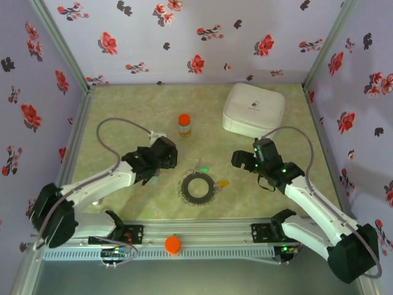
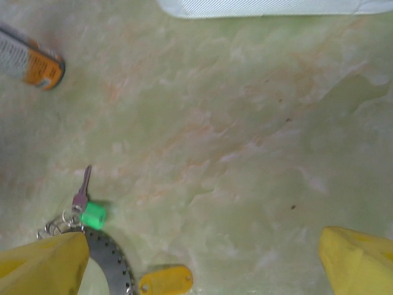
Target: Put the keys on the keyring
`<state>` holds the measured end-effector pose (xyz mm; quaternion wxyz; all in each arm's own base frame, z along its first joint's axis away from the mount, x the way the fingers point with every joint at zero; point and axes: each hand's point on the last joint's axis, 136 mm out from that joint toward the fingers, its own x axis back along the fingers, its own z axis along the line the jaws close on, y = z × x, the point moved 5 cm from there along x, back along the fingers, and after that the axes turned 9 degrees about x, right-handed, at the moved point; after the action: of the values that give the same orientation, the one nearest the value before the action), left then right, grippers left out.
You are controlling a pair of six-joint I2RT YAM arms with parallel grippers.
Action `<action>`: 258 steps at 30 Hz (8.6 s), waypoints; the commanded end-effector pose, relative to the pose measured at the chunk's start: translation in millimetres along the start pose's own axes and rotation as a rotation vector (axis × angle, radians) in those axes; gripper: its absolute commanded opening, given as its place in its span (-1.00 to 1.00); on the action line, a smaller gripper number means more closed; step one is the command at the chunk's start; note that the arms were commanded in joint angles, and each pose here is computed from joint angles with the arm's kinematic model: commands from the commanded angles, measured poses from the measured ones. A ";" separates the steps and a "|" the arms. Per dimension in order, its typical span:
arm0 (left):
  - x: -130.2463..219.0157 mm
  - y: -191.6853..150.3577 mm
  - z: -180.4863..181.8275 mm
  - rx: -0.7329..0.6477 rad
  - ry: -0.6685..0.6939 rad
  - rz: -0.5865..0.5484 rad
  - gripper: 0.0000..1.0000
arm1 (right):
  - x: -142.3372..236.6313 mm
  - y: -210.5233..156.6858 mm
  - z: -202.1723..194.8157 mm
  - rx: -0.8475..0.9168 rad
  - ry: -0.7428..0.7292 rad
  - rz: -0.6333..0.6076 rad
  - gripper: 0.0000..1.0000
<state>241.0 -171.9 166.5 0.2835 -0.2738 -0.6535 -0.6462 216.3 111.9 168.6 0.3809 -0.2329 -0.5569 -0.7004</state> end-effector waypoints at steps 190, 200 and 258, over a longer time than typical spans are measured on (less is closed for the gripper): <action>182.6 5.3 -111.0 -0.525 -1.337 -0.783 -1.00 | 111.3 -13.7 128.0 0.803 0.928 -0.665 0.23; 193.6 6.8 -120.4 -0.502 -1.454 -0.757 -1.00 | 117.1 -24.5 122.5 0.932 0.912 -0.678 -0.04; 154.3 -5.9 -67.6 -0.924 -0.981 -0.726 0.35 | 109.1 -14.9 135.4 1.288 0.763 -0.663 -1.00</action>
<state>122.2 -248.5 298.4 -0.4557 -0.3857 -0.5089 -0.6202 120.8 212.5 262.3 0.4313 0.4369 -0.6763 -0.4071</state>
